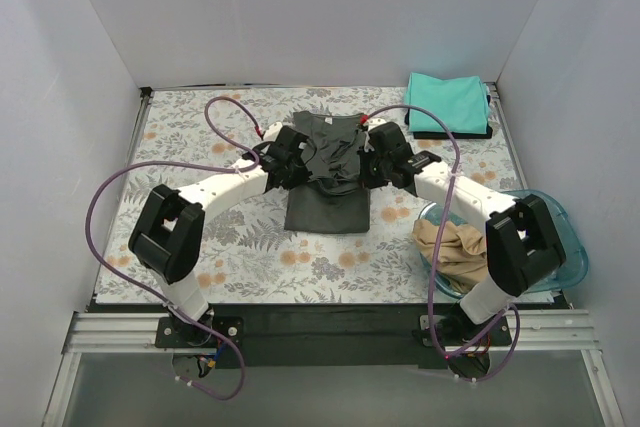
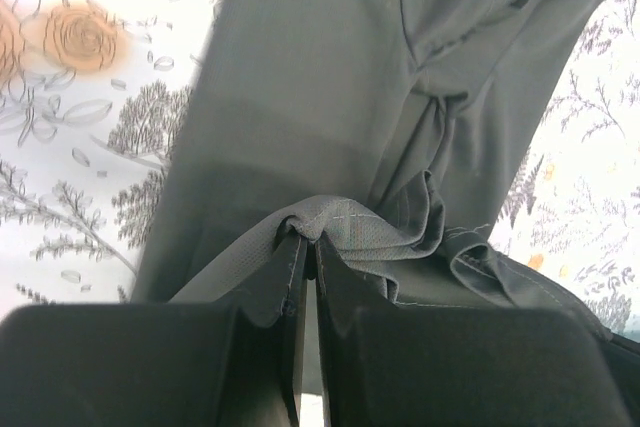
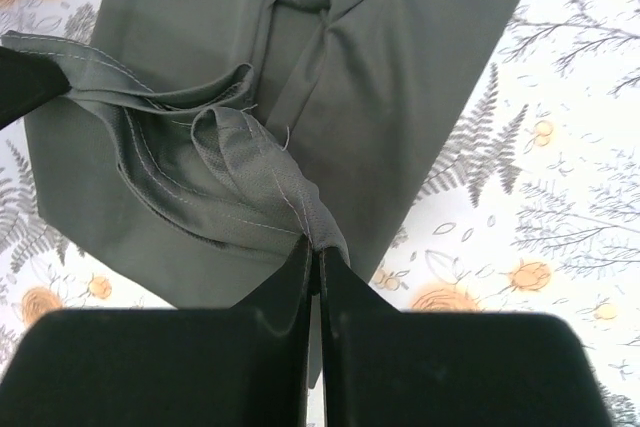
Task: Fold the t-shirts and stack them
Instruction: Fold the tshirt
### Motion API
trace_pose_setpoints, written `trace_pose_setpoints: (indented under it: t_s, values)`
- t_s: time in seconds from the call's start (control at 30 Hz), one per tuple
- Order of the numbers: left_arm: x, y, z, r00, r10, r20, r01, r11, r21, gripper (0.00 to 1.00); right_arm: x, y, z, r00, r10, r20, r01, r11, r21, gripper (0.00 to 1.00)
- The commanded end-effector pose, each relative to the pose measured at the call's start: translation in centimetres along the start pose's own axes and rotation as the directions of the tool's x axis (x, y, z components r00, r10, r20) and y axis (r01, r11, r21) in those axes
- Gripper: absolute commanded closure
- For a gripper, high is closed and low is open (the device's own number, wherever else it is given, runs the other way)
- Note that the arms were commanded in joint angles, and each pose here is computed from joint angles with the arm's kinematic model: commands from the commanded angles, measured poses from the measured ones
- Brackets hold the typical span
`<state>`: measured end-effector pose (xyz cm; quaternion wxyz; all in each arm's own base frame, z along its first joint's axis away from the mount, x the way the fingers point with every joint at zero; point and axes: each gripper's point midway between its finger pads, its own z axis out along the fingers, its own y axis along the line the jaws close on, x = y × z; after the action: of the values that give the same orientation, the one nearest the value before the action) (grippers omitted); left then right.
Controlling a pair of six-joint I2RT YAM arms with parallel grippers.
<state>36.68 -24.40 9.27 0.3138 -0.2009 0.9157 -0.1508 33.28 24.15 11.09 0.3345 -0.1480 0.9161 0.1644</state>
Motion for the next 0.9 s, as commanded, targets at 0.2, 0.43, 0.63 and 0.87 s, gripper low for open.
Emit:
trace_pose_setpoints:
  t_s: [0.2, 0.43, 0.63, 0.87]
  values:
    - [-3.2, -1.3, 1.5, 1.0, -0.004, 0.016, 0.003, 1.0, 0.03, 1.0, -4.5, -0.7, 1.7, 0.998, -0.004, 0.063, 0.005, 1.0, -0.019, 0.99]
    - [-3.3, -1.2, 2.7, 1.0, 0.013, 0.005, -0.013, 1.0, 0.017, 1.0, -4.0, -1.9, 3.3, 0.999, 0.038, 0.022, -0.038, 0.999, -0.028, 0.99]
    - [-3.5, -1.2, 3.3, 1.0, 0.025, -0.005, -0.025, 1.0, 0.016, 0.9, -3.6, -2.7, 4.8, 0.997, 0.072, -0.016, -0.073, 0.996, -0.047, 0.88]
    - [-5.0, -1.6, 1.6, 0.999, 0.017, 0.049, -0.019, 0.999, 0.026, 0.25, -5.3, -1.8, 3.4, 0.999, 0.046, 0.017, -0.043, 0.991, -0.124, 0.02]
